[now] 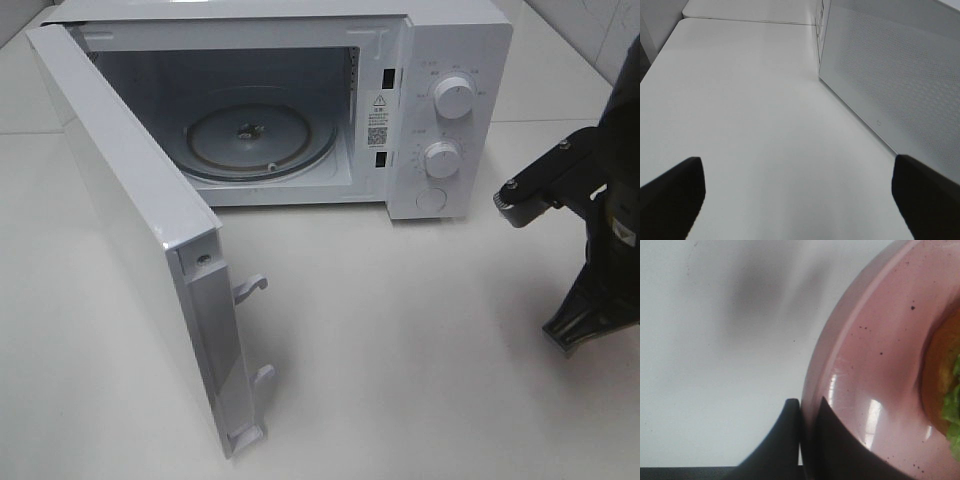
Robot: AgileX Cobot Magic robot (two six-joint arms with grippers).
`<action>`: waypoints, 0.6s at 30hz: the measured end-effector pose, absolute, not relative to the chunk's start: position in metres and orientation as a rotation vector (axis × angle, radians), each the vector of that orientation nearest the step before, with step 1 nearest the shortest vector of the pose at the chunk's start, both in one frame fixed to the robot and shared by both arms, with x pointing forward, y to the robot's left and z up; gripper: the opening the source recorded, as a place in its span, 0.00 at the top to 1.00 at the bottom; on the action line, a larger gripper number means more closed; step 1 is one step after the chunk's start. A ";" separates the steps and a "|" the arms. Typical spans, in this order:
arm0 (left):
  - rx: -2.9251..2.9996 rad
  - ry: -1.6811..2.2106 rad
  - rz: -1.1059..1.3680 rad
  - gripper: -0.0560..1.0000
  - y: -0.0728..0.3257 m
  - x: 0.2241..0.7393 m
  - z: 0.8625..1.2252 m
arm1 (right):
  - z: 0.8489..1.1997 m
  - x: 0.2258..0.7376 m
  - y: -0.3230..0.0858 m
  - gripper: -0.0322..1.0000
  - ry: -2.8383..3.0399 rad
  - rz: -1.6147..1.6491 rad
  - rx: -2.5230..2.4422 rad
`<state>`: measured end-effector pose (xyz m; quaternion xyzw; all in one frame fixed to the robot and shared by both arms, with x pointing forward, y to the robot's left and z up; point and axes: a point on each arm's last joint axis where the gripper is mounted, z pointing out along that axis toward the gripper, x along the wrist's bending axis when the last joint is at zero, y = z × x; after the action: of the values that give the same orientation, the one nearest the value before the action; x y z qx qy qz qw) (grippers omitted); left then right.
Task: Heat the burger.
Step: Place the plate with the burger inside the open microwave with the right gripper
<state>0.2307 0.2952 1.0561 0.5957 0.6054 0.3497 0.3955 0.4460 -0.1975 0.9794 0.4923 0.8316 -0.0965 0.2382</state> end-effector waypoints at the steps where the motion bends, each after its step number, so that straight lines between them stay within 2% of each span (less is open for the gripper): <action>1: 1.510 1.535 0.886 0.07 0.295 0.231 1.056 | 0.980 0.444 -0.198 0.94 2.281 -0.262 1.344; 18: 1.510 1.535 0.886 0.07 0.295 0.231 1.056 | 0.985 0.414 -0.212 0.94 2.306 -0.210 1.323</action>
<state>0.2307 0.2952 1.0561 0.5957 0.6054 0.3497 0.3955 0.4136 -0.2118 0.9852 0.4823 0.8405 -0.0764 0.2349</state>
